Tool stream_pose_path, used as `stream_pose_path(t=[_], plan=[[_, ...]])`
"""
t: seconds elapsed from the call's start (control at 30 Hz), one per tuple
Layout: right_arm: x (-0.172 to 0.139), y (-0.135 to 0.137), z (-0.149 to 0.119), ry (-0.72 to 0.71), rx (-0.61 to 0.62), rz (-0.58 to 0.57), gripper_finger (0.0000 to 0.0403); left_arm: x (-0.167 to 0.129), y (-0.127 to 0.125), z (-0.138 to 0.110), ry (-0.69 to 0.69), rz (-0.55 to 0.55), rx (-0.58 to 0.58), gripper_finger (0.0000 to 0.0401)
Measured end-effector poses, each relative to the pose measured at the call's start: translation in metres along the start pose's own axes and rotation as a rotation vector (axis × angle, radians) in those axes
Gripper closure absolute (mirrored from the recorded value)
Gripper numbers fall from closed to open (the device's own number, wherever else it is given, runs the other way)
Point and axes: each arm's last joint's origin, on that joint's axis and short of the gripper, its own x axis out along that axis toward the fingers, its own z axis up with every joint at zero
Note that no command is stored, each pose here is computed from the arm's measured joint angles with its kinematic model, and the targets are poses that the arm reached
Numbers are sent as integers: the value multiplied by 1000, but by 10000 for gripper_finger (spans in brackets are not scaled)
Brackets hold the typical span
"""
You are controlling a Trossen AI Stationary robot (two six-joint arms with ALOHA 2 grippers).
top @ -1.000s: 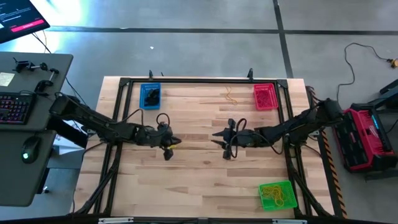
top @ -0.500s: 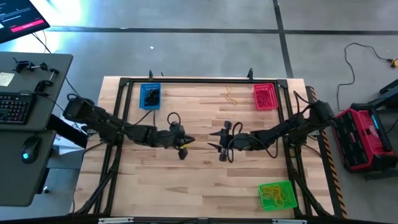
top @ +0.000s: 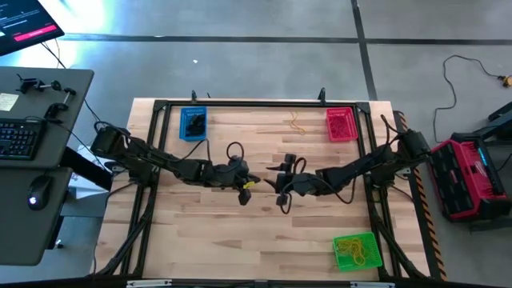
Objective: Sort rubber bands into baskets
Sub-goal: Put the yellow rubber band into the green bin
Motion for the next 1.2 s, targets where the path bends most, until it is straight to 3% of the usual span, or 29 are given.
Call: stream_pose_path(t=[0.2, 0.4, 0.57, 0.83, 1.03, 1.2], plan=[[0, 3, 0, 9, -34, 75, 217, 1, 2, 4, -10, -8, -2, 401], [0, 1, -3, 36, -17, 33, 226, 2, 5, 5, -13, 1, -22, 401], [1, 0, -4, 44, -8, 36, 285, 2, 4, 5, -14, -10, -19, 401], [4, -2, -8, 66, 13, 144, 393, 2, 1, 8, -26, -70, 42, 398], [-9, -3, -4, 93, 39, 173, 401, 0, -4, 6, -26, -85, 147, 371], [-38, -9, 8, 113, 76, 211, 402, -2, -9, 3, -28, -93, 225, 334]])
